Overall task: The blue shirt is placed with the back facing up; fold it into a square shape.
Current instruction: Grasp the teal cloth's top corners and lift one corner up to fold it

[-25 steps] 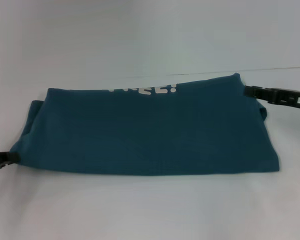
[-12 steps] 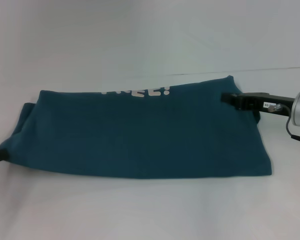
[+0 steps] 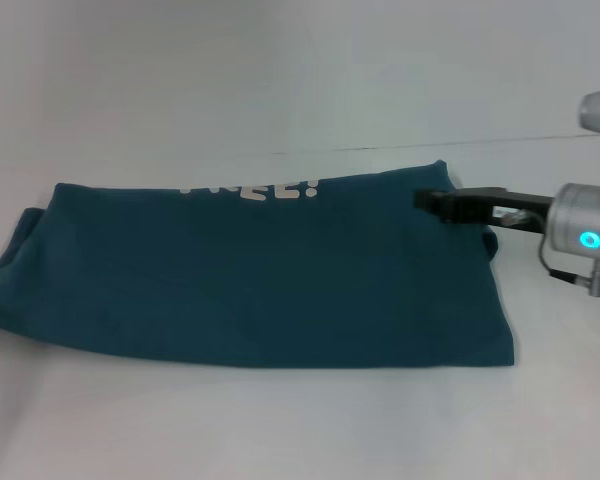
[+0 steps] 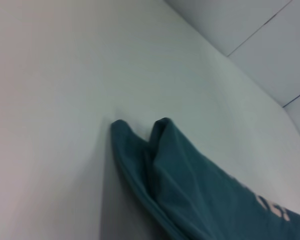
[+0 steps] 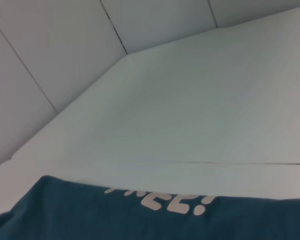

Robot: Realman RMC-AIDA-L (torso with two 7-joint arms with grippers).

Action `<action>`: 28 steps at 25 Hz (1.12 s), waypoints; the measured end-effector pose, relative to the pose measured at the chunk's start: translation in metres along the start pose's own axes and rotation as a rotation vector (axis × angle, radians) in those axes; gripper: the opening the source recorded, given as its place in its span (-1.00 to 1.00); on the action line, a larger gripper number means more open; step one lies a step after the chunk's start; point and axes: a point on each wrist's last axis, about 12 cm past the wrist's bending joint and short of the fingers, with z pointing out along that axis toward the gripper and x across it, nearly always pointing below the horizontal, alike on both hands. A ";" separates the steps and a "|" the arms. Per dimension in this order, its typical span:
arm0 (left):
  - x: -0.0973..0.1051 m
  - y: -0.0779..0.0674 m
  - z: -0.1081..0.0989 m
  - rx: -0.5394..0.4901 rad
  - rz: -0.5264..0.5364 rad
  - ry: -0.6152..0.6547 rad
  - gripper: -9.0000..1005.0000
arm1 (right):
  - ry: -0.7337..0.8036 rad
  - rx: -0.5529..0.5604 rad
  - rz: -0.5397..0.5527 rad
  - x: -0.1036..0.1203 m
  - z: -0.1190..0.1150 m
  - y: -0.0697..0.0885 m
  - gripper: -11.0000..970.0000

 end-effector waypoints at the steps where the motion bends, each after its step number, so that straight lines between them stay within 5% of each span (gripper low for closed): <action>1: 0.000 -0.001 -0.001 0.009 0.001 -0.001 -0.94 | 0.005 -0.001 -0.007 0.001 0.004 0.002 -0.98; 18: -0.017 -0.041 0.007 0.289 0.077 -0.045 -0.94 | 0.110 -0.020 -0.152 0.014 0.070 0.047 -0.98; 28: -0.031 -0.094 0.045 0.552 0.117 -0.056 -0.94 | 0.155 -0.050 -0.209 0.015 0.098 0.079 -0.98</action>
